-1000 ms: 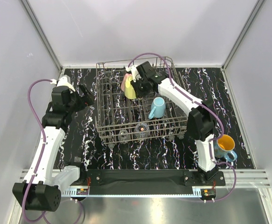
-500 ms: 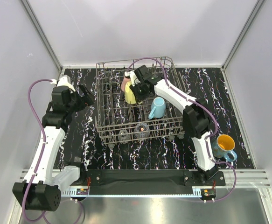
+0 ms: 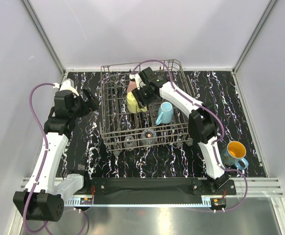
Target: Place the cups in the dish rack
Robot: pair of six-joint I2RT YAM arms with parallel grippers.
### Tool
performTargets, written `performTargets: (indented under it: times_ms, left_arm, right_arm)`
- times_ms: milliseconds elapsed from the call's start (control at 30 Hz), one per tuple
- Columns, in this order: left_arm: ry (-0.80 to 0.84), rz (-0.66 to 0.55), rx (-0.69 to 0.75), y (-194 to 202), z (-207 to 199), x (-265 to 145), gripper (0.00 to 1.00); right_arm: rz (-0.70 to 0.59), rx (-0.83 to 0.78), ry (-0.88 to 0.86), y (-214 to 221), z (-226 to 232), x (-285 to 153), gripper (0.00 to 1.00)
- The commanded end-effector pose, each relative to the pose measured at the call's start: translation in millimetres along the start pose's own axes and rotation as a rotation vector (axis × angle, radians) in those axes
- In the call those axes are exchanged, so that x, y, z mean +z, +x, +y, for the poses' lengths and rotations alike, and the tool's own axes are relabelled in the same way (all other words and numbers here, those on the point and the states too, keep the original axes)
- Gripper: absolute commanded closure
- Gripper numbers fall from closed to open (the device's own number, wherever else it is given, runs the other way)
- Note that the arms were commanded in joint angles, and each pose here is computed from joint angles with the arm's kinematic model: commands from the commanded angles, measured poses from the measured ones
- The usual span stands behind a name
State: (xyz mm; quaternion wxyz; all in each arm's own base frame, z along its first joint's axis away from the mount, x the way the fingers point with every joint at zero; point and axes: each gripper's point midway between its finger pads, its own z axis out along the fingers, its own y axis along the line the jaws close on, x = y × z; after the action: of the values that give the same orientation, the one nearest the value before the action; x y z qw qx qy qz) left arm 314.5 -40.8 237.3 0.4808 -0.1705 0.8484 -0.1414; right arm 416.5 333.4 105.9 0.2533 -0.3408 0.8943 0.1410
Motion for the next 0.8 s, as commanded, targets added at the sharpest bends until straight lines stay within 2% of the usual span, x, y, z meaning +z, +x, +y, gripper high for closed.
performTargets:
  times_ms: [0, 200, 400, 533, 600, 633, 700, 733, 767]
  left_arm:
    - [0.028, -0.046, 0.016, -13, -6, 1, 0.01]
    - [0.026, -0.049, 0.017, -13, -6, 0, 0.01]
    - [0.032, -0.047, 0.016, -13, -7, 0, 0.01]
    - [0.036, -0.042, 0.015, -12, -7, 1, 0.01]
    - [0.041, -0.044, 0.013, -13, -9, 0, 0.01]
    - [0.038, -0.041, 0.013, -12, -8, 0, 0.01]
    - [0.04, -0.043, 0.015, -13, -8, 0, 0.01]
    - [0.042, -0.044, 0.015, -13, -9, -1, 0.01]
    - [0.042, -0.042, 0.015, -13, -9, -1, 0.01]
  right_arm:
    - [-0.135, -0.004, 0.026, -41, -4, -19, 0.35]
    - [-0.185, 0.018, 0.031, -58, 0, -48, 0.3]
    - [-0.3, 0.055, 0.072, -82, 1, -114, 0.24]
    - [-0.419, 0.077, 0.115, -96, 1, -179, 0.16]
    - [-0.458, 0.125, 0.174, -97, -7, -198, 0.12]
    - [-0.511, 0.147, 0.211, -101, -11, -222, 0.06]
    - [-0.534, 0.22, 0.38, -89, -39, -240, 0.0]
    - [-0.584, 0.267, 0.524, -83, -60, -269, 0.0]
    - [-0.563, 0.283, 0.599, -69, -72, -269, 0.0]
